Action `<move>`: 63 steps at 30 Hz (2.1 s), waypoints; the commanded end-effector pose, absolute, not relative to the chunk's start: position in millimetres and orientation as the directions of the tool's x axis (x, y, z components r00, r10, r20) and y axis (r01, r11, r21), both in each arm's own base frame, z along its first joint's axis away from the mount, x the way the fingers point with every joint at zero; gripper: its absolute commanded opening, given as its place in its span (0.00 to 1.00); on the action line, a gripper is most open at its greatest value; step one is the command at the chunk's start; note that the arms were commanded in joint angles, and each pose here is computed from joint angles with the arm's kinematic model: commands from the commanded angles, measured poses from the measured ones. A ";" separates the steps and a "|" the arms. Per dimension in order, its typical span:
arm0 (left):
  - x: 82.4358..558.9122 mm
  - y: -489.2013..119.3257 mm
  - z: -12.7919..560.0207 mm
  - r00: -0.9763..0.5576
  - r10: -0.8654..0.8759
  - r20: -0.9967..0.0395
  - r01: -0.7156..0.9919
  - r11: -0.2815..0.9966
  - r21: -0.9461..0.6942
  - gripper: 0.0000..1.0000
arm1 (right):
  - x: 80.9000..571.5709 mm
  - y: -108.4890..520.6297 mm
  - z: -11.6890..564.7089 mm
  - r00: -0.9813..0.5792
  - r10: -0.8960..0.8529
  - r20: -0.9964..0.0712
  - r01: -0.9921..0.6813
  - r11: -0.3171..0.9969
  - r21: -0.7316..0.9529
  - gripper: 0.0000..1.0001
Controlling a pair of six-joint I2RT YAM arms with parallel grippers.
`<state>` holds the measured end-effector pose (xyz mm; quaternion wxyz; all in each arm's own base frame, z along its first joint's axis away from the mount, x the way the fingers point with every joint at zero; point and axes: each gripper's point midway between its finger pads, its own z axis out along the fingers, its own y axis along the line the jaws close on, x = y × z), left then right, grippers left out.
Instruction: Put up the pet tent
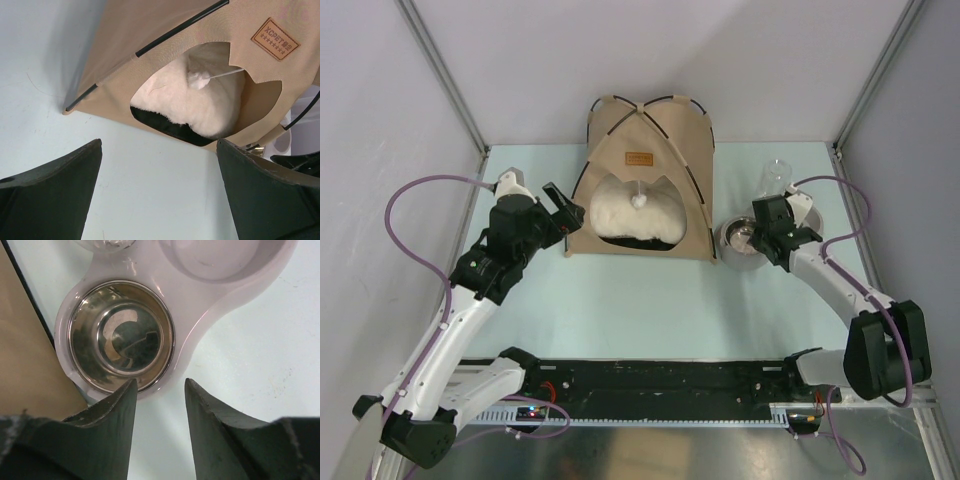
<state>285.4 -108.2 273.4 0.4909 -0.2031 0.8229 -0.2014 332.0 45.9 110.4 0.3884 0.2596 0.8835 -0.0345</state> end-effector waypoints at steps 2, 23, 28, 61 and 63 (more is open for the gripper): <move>287.1 -105.6 280.8 -0.409 -0.557 -0.723 -0.143 0.822 -0.552 1.00 | 328.7 51.5 130.1 -0.547 0.427 -0.720 0.473 0.867 0.155 0.49; 285.8 -103.8 279.5 -0.406 -0.562 -0.721 -0.147 0.818 -0.556 1.00 | 307.4 115.3 66.0 -0.739 0.314 -0.596 0.307 0.945 0.117 0.55; 285.5 -102.9 279.3 -0.403 -0.566 -0.719 -0.150 0.816 -0.559 1.00 | 312.6 113.6 51.7 -0.748 0.315 -0.583 0.319 0.942 0.100 0.55; 269.0 -93.7 258.8 -0.421 -0.553 -0.719 -0.141 0.823 -0.550 0.98 | 446.0 73.7 59.8 -0.625 0.333 -0.706 0.353 0.927 0.125 0.54; 265.6 -98.3 255.0 -0.444 -0.548 -0.709 -0.124 0.821 -0.557 0.98 | 445.4 75.2 65.0 -0.626 0.333 -0.705 0.347 0.929 0.131 0.54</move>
